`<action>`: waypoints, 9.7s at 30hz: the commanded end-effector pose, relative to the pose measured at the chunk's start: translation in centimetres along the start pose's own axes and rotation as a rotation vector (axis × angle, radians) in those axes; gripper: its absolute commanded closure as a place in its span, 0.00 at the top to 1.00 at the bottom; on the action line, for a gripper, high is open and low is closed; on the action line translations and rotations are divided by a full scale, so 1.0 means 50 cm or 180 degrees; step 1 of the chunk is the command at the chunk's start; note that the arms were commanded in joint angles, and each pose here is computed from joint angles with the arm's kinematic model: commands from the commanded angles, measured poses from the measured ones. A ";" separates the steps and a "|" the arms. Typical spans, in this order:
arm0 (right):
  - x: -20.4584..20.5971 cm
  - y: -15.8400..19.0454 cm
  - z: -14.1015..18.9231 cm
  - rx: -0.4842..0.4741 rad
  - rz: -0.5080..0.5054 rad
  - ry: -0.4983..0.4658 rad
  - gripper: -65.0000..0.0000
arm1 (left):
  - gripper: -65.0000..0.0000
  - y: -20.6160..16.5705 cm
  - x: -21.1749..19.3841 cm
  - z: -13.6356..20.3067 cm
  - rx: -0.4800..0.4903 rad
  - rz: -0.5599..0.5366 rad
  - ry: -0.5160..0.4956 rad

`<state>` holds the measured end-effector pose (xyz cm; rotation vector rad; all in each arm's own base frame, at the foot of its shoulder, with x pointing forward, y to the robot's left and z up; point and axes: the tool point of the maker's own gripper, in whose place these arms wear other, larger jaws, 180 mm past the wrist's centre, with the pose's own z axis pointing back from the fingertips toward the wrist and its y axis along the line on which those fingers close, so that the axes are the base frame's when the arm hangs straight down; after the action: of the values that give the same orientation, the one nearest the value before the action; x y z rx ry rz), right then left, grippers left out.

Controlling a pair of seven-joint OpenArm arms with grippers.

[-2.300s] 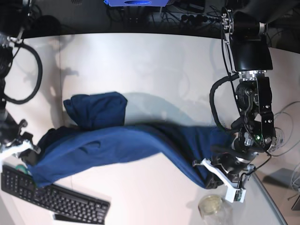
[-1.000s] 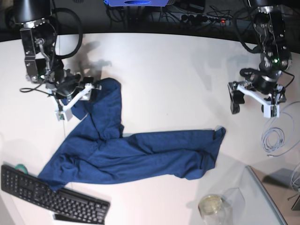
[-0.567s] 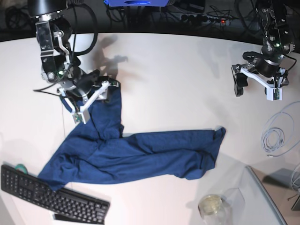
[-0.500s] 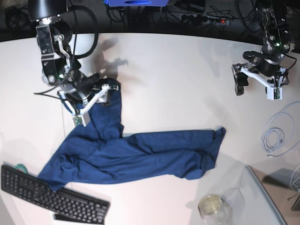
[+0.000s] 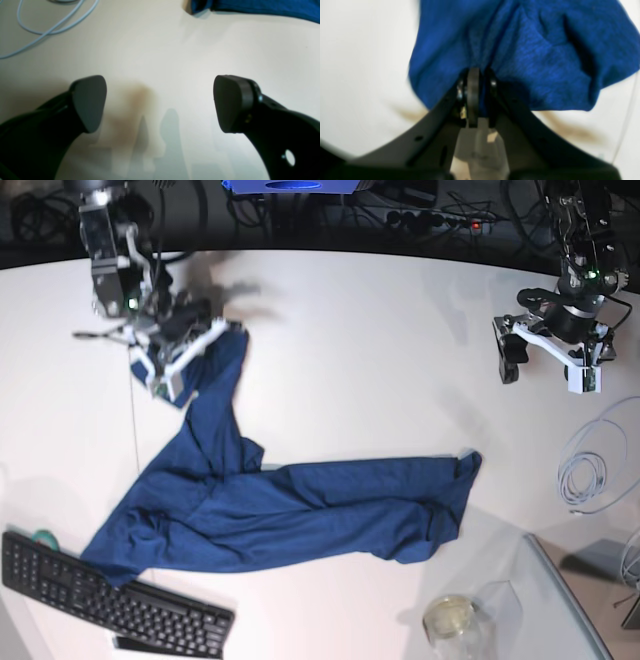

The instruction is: Layout the t-shirt on the table in an organized manner, then fold the t-shirt properly

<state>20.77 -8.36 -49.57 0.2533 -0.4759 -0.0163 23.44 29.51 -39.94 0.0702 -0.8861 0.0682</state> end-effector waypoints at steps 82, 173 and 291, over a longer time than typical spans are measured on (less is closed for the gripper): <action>0.460 -0.151 -0.078 -0.0318 -0.0615 -0.1003 0.00 | 1.00 0.014 -0.035 -0.048 0.0036 0.0211 0.0139; 0.154 -0.106 0.086 -0.0341 -0.0923 -0.0857 0.51 | 0.00 -0.143 0.087 -0.110 -0.0350 0.0086 0.0579; -0.019 -0.254 0.198 -0.0546 -0.1149 -0.0800 0.37 | 0.39 -0.135 -0.099 -0.012 -0.0461 -0.0398 0.0835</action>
<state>14.87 -22.67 -45.73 0.1624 -0.6133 -0.4506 20.54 22.63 -45.38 -0.0172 -0.5785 -0.0931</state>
